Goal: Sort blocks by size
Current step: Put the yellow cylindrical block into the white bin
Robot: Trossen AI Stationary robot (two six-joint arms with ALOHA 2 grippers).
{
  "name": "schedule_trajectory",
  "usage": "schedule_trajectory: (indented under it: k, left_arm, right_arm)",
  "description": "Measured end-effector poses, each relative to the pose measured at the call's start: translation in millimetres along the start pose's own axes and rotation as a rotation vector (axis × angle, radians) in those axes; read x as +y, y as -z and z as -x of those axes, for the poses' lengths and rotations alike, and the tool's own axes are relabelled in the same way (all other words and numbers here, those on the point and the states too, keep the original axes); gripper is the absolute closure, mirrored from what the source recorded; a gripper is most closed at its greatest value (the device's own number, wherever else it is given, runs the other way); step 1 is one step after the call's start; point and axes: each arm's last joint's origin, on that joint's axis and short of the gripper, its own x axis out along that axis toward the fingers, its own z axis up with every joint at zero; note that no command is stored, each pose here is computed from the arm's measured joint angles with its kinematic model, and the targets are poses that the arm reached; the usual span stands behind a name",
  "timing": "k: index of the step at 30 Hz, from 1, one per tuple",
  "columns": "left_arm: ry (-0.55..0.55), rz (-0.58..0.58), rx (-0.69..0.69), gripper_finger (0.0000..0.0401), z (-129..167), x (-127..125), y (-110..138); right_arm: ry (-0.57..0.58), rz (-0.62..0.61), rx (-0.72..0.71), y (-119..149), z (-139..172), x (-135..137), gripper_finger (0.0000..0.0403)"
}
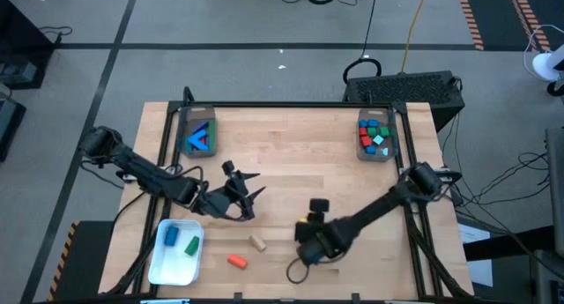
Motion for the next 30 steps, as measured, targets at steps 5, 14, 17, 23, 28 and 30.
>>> schedule_trajectory:
  k: [5,14,17,23,28,30]
  left_arm:
    - [-0.046,0.049,-0.024,0.0191,10,-7,1]
    - [-0.045,0.188,-0.036,0.0191,15,-11,1]
    - [-0.033,0.195,-0.033,0.0191,15,-11,1]
    - [-0.029,0.286,-0.033,0.0191,14,-11,1]
    - [-0.035,0.350,-0.030,0.0191,11,-8,1]
    - [-0.033,0.354,-0.026,0.0191,10,-7,1]
  right_arm:
    - [0.035,0.025,-0.109,-19,1,-19,0.0290]
    - [0.223,-0.008,-0.266,-42,-2,-43,0.0289]
    - [0.223,-0.003,-0.306,-51,-4,-48,0.0289]
    - [0.264,0.013,-0.398,-70,-8,-62,0.0289]
    - [0.277,0.037,-0.432,-78,-10,-69,0.0289]
    - [0.284,0.059,-0.446,-80,-9,-70,0.0289]
